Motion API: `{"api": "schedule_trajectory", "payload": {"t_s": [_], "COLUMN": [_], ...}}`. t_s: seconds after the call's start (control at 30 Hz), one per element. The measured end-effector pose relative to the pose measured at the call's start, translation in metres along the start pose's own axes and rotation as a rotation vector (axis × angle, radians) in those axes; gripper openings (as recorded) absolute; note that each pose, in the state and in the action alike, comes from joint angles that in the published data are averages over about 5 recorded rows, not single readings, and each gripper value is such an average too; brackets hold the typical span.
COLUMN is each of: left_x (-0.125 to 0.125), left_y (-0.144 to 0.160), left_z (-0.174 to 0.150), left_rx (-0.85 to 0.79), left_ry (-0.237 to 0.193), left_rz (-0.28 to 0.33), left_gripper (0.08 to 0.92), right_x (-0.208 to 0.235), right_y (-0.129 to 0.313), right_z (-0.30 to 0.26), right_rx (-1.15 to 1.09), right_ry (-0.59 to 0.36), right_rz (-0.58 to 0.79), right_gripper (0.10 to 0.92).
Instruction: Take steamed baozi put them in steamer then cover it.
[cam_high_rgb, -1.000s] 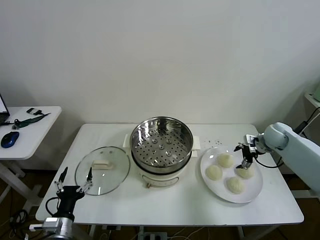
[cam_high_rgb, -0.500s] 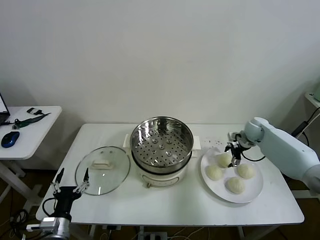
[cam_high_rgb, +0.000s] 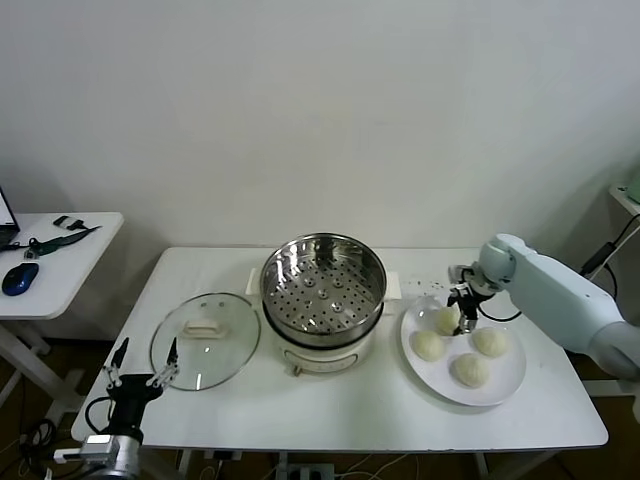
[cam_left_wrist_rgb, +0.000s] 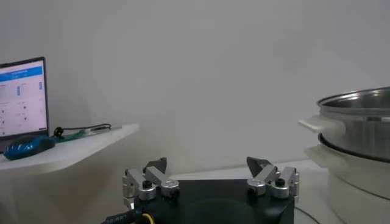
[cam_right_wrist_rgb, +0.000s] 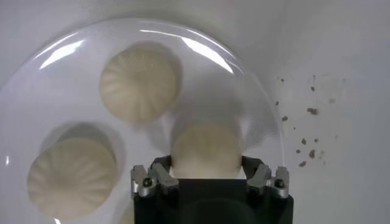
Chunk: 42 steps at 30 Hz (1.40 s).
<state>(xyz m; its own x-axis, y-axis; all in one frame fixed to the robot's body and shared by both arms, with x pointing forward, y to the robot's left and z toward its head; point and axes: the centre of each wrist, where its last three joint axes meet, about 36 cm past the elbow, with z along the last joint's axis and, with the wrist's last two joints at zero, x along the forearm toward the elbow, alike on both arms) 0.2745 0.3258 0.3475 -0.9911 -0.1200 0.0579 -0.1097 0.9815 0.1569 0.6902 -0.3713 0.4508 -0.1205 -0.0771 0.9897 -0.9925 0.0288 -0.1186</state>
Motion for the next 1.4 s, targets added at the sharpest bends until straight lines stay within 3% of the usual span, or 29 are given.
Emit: {"api": "schedule_trajectory", "payload": {"t_s": [0.33,0.67,1.03,1.2,1.4], "left_x": [0.002,0.004,0.007,0.007,0.007], "left_y": [0.0,0.0,-0.003,-0.004,-0.005], "left_z": [0.0,-0.001,0.0,0.001,-0.002], "left_rx": [0.001,0.0,0.001,0.002,0.002], "left_ry": [0.002,0.006,0.015,0.018,0.018], "left_rz": [0.0,0.006,0.017,0.021,0.023], "left_gripper": [0.823,0.823,0.823,0.823,0.823], "right_x": [0.024,0.122,0.241,0.258,0.246], "right_y": [-0.009,-0.05,-0.086,-0.082,-0.069], "right_z": [-0.002,-0.05,-0.17,-0.238,-0.306], "right_rx": [0.052,0.349,0.783,0.991,1.201], "right_ry": [-0.002,0.029,0.085,0.112,0.147], "right_rz": [0.016,0.094,0.199,0.208,0.187], "right_gripper": [0.662,0.662,0.67,0.671,0.674]}}
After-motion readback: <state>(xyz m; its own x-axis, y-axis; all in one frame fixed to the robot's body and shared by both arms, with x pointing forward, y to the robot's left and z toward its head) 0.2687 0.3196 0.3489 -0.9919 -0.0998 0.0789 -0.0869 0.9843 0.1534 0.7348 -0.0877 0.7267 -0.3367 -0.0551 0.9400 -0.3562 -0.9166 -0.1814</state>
